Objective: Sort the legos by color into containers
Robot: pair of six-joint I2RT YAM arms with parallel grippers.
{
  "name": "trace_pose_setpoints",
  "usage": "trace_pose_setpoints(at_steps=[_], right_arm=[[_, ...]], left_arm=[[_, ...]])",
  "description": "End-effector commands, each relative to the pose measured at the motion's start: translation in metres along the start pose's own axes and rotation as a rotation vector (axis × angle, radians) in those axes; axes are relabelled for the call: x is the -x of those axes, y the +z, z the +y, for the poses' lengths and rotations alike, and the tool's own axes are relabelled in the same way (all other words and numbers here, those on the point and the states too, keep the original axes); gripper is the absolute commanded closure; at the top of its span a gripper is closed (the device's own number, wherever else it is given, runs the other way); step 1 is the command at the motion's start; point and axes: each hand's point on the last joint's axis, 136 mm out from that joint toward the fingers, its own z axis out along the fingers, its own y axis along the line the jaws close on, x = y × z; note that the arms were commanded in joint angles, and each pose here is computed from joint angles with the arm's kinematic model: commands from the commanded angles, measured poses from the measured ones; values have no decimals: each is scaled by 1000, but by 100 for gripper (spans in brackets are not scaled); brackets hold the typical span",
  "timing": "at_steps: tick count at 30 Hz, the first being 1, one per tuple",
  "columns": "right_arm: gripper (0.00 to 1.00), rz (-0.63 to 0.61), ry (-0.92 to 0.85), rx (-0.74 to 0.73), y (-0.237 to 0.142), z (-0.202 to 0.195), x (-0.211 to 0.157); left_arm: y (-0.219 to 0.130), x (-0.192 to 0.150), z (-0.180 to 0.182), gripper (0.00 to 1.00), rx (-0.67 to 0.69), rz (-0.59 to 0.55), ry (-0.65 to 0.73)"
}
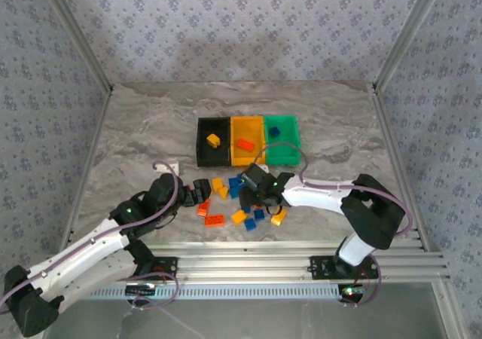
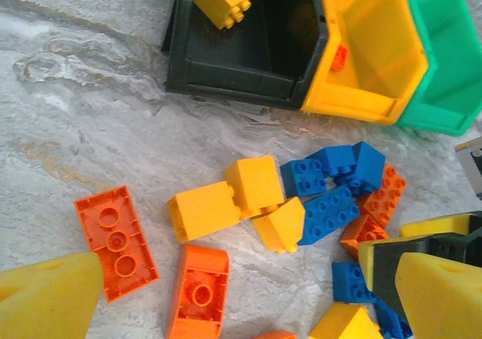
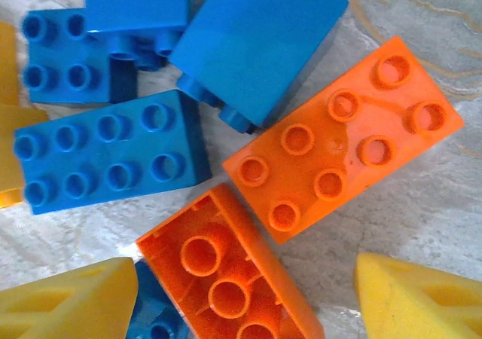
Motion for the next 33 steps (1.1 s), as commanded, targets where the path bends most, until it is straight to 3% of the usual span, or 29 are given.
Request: trace_pose_setpoints(at_steps=[1, 9, 15, 23, 33], right_arm=[[24, 33, 9, -103, 2, -20, -7], [34, 6, 139, -183, -15, -72, -14], [27, -1, 97, -90, -14, -61, -1], [28, 95, 38, -113, 2, -64, -6], [56, 91, -49, -73, -1, -56, 1]], left_arm=[[0, -2, 5, 0, 28, 1, -5], [-1, 0, 5, 0, 32, -4, 0], [2, -1, 7, 0, 49, 2, 8], [4, -3, 11, 0, 69, 10, 11], [7, -5, 14, 0, 86, 15, 17]])
